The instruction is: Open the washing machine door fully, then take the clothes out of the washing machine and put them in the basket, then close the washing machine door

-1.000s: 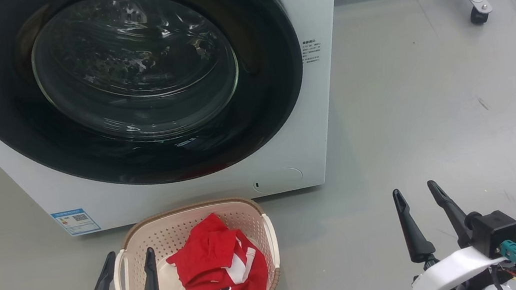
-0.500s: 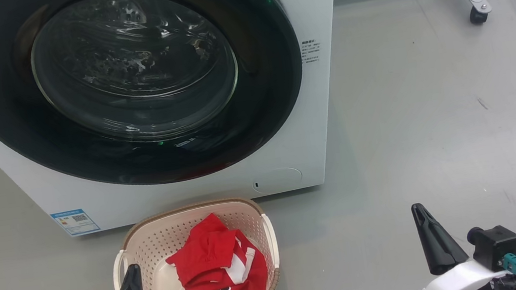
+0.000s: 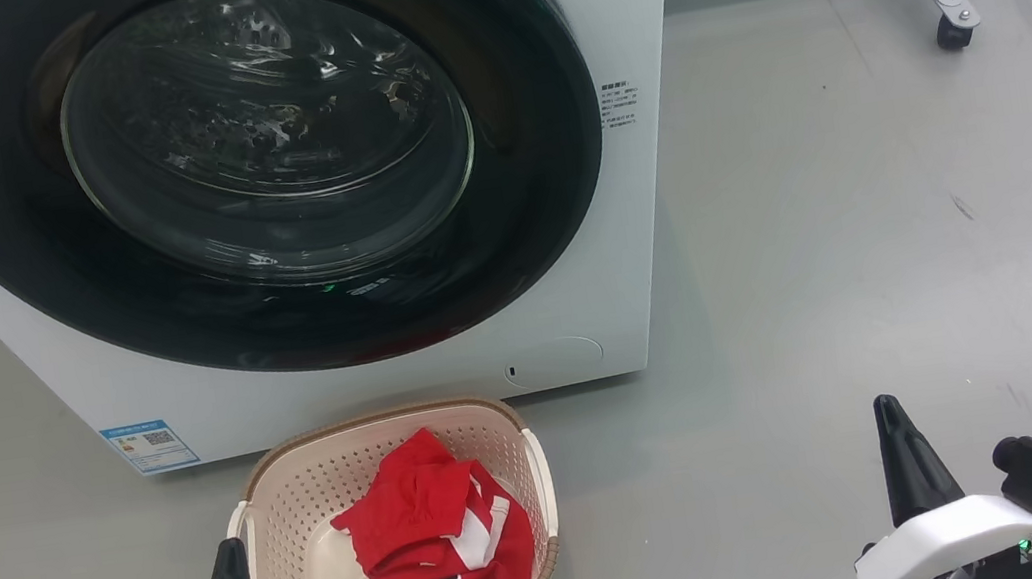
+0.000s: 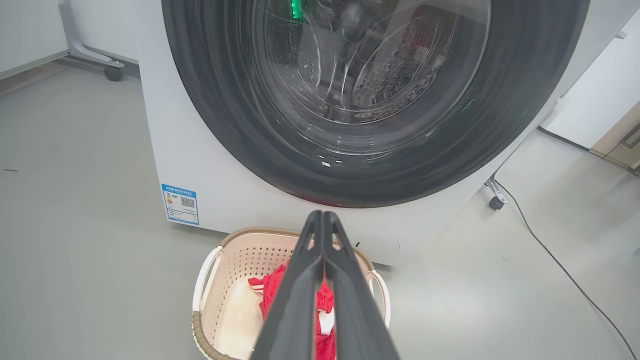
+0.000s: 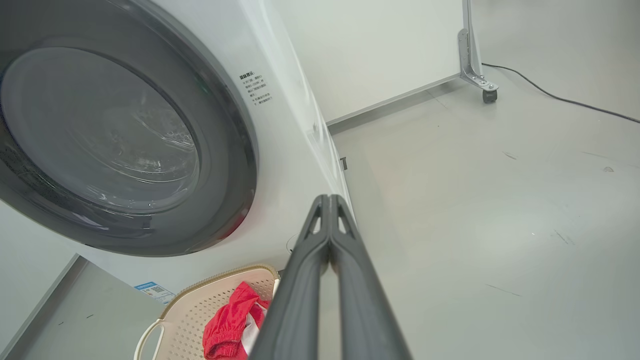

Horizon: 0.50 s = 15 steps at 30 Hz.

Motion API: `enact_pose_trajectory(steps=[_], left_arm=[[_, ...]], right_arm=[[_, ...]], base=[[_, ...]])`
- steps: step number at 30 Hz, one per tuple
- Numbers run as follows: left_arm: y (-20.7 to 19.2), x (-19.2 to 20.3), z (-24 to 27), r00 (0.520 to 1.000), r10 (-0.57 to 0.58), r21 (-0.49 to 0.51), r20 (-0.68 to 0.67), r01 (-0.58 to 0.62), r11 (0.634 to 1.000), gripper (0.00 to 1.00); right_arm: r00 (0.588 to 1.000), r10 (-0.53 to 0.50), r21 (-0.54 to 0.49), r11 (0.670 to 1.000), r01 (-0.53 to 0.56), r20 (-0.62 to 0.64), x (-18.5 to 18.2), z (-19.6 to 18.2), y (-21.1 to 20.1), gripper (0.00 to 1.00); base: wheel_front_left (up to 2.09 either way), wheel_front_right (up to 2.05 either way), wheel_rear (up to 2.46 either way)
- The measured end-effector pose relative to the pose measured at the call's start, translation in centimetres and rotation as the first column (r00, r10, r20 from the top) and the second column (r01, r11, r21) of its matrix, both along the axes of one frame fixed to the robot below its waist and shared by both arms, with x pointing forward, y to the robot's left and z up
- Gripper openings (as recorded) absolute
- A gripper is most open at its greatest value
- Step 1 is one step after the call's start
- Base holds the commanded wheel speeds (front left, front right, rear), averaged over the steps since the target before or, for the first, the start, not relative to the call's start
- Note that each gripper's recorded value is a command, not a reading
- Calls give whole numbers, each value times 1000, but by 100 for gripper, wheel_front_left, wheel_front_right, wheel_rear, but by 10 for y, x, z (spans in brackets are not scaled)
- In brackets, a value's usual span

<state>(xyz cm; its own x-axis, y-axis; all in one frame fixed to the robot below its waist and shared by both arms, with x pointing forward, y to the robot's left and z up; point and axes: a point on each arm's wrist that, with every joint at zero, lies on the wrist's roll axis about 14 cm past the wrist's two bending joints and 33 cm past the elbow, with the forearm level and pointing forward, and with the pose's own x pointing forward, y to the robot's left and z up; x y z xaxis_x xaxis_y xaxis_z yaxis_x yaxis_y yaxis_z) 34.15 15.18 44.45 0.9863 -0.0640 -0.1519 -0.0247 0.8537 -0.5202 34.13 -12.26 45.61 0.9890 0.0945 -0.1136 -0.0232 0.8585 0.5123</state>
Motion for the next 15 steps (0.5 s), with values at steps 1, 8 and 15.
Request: enact_pose_trajectory(steps=[1, 8, 15], left_arm=[[1, 0, 0, 1000, 4, -14, -1, -4, 1000, 0], [5, 1, -2, 999, 28, -89, -27, -30, 996, 0], [9, 5, 1, 998, 52, -172, -33, -57, 984, 0]], right_arm=[[1000, -4, 10, 1000, 4, -6, 0, -1, -1, 0], [998, -40, 95, 995, 44, -40, 1, -3, -11, 0], [996, -64, 176, 982, 74, -63, 3, -4, -19, 0]], base=[[0, 0, 0], [0, 0, 0], [0, 0, 0]])
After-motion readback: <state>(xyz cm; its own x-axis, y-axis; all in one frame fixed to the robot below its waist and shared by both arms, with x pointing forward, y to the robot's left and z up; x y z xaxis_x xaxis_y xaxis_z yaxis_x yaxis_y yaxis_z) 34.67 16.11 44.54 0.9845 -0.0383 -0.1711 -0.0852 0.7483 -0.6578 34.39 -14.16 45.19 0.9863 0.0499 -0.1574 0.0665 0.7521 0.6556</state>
